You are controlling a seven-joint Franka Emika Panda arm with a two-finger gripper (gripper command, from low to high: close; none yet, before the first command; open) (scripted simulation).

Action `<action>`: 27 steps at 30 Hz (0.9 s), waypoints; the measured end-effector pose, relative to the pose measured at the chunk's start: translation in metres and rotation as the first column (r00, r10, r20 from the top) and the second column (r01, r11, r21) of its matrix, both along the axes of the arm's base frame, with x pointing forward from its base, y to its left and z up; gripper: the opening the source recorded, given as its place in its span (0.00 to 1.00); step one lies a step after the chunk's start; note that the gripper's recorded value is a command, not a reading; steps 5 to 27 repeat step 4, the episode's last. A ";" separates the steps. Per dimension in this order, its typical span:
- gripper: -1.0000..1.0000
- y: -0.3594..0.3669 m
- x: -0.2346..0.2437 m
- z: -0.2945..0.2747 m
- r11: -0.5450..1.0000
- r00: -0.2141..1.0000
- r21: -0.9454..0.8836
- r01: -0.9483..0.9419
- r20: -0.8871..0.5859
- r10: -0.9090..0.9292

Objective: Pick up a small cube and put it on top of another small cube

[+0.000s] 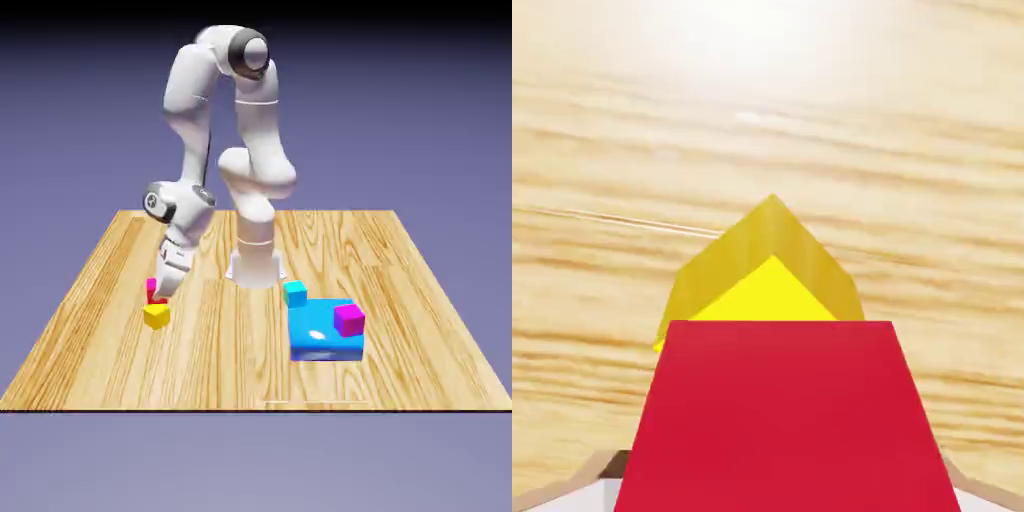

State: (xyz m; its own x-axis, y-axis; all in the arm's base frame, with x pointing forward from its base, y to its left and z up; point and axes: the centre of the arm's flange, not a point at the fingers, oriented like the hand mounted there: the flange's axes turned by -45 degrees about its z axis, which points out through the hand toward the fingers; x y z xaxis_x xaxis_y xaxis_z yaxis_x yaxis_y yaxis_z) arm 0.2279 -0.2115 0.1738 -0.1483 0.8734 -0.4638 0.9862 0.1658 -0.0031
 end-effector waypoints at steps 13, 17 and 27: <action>1.00 -0.003 0.000 -0.010 1.000 1.000 0.004 -0.002 0.003 0.002; 1.00 -0.003 0.000 -0.010 1.000 1.000 0.004 -0.002 0.003 0.002; 1.00 -0.003 0.000 -0.010 1.000 1.000 0.004 -0.002 0.003 0.002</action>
